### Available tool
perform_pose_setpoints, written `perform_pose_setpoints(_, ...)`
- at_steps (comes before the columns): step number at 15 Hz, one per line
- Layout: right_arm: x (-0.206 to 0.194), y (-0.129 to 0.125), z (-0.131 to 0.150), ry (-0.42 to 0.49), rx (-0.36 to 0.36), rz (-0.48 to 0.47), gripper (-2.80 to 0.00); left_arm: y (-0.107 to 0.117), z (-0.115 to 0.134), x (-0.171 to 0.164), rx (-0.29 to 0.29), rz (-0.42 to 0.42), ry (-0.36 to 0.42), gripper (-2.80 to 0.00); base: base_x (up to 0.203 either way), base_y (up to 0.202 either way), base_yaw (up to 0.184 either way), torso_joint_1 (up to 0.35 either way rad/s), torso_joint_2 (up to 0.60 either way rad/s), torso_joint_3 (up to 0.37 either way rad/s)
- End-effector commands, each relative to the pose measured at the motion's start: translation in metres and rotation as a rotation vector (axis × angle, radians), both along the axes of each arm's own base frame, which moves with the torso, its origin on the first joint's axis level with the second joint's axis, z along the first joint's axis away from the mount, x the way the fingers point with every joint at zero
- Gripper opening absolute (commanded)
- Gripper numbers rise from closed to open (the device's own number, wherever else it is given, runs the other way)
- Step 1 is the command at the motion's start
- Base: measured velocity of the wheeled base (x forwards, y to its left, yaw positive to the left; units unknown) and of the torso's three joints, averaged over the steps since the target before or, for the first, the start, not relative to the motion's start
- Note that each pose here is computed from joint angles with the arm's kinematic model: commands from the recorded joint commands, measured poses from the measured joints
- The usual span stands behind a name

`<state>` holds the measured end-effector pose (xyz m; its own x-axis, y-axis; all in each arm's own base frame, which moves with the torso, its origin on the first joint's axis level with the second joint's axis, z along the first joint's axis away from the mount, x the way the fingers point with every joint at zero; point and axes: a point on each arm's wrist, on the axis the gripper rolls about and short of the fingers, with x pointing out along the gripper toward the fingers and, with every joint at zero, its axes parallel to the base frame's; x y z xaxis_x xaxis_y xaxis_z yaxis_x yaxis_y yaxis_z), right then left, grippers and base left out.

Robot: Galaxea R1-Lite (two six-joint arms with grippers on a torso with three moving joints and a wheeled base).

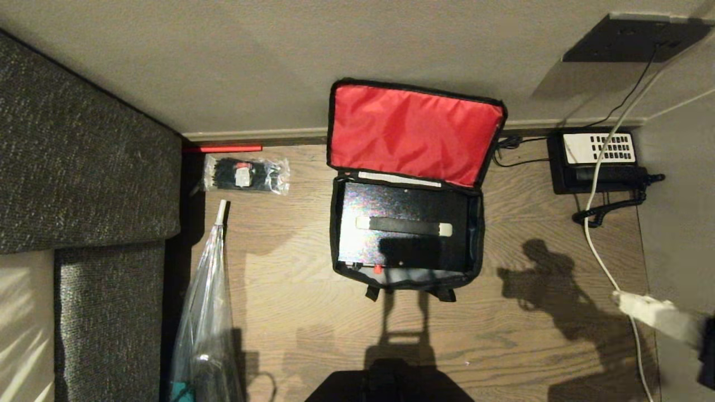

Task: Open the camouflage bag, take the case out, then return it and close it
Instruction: Grip the handle

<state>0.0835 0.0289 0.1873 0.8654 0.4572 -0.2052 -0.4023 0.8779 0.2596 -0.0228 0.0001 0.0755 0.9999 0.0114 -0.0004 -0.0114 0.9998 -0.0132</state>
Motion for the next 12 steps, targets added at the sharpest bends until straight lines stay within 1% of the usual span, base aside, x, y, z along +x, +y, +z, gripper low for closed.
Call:
perform_pose_setpoints(1, -0.073, -0.023, -0.023, -0.133, -0.080, -0.096, -2.80, 0.000, -0.001, 0.000, -0.001, 0.001, 0.001, -2.80, 0.000, 0.000, 0.000, 0.000, 0.00, 0.000)
perform_pose_setpoints(3, -0.087, -0.027, -0.061, -0.053, -0.234, -0.225, -2.80, 0.000, -0.001, 0.000, -0.001, 0.001, 0.001, -2.80, 0.000, 0.000, 0.000, 0.000, 0.00, 0.000)
perform_pose_setpoints(4, -0.089, -0.027, -0.078, -0.032, -0.280, -0.239, -2.80, 0.000, -0.001, 0.000, -0.001, 0.001, 0.001, -2.80, 0.000, 0.000, 0.000, 0.000, 0.00, 0.000)
perform_pose_setpoints(5, -0.091, -0.027, -0.091, -0.031, -0.316, -0.247, -2.80, 0.000, -0.001, 0.000, -0.001, 0.001, 0.001, -2.80, 0.000, 0.000, 0.000, 0.000, 0.00, 0.000)
perform_pose_setpoints(6, -0.092, -0.027, -0.099, -0.062, -0.349, -0.268, -2.80, 0.000, -0.001, 0.000, -0.001, 0.001, 0.001, -2.80, 0.000, 0.000, 0.000, 0.000, 0.00, 0.000)
perform_pose_setpoints(7, -0.092, -0.028, -0.098, -0.119, -0.349, -0.299, -2.80, 0.000, -0.001, 0.000, -0.001, 0.001, 0.001, -2.80, 0.000, 0.000, 0.000, 0.000, 0.00, 0.000)
perform_pose_setpoints(8, -0.091, -0.028, -0.100, -0.147, -0.339, -0.329, -2.80, 0.000, -0.001, 0.000, -0.001, 0.001, 0.001, -2.80, 0.000, 0.000, 0.000, 0.000, 0.00, 0.000)
perform_pose_setpoints(9, -0.091, -0.028, -0.103, -0.152, -0.336, -0.357, -2.80, 0.000, -0.001, 0.000, -0.001, 0.001, 0.001, -2.80, 0.000, 0.000, 0.000, 0.000, 0.00, 0.000)
perform_pose_setpoints(10, -0.095, -0.029, -0.106, -0.175, -0.330, -0.372, -2.80, 0.000, -0.001, 0.000, -0.001, 0.001, 0.001, -2.80, 0.000, 0.000, 0.000, 0.000, 0.00, 0.000)
perform_pose_setpoints(12, -0.103, -0.029, -0.110, -0.258, -0.311, -0.399, -2.80, 0.000, -0.001, 0.000, -0.001, 0.001, 0.001, -2.80, 0.000, 0.000, 0.000, 0.000, 0.00, 0.000)
